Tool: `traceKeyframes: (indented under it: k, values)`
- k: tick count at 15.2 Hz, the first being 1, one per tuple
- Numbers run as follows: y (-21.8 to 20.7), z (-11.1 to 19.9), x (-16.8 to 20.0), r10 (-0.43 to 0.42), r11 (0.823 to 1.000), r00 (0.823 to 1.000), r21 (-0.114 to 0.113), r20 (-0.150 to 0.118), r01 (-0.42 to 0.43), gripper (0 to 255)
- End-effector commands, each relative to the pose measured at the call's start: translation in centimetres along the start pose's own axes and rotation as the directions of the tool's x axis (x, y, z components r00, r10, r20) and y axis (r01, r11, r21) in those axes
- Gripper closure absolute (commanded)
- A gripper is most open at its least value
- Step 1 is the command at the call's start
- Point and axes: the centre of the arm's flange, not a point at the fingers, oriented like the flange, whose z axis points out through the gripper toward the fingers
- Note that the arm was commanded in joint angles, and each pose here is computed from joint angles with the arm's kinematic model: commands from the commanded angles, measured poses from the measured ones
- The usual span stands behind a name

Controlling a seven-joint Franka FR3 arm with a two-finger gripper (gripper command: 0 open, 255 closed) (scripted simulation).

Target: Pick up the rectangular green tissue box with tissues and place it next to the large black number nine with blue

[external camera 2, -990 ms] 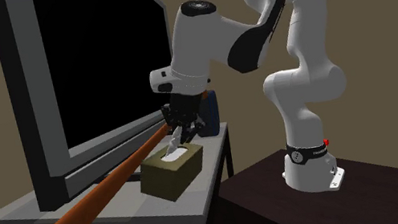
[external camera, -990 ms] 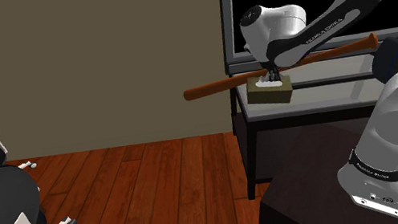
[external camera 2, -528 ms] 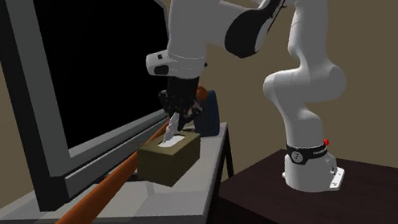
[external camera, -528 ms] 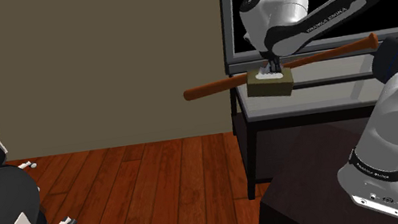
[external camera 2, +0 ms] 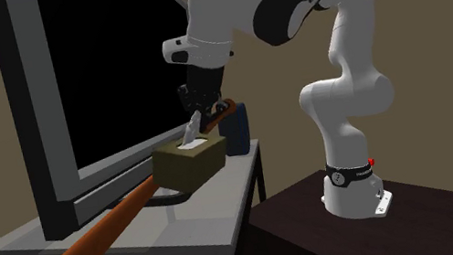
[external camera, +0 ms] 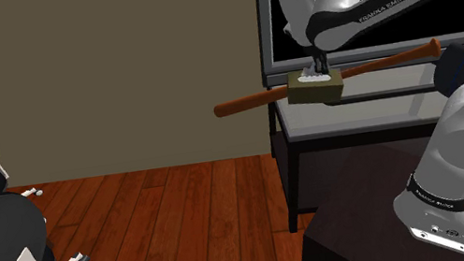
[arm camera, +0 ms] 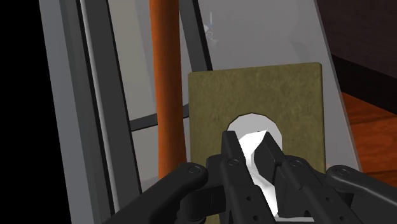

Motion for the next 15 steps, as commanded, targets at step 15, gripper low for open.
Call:
traceKeyframes:
  k: [15]
  values:
    - [4.0, -7.1, -2.4, 0.0, 1.0, 1.0, 0.0, 0.0, 0.0, 255]
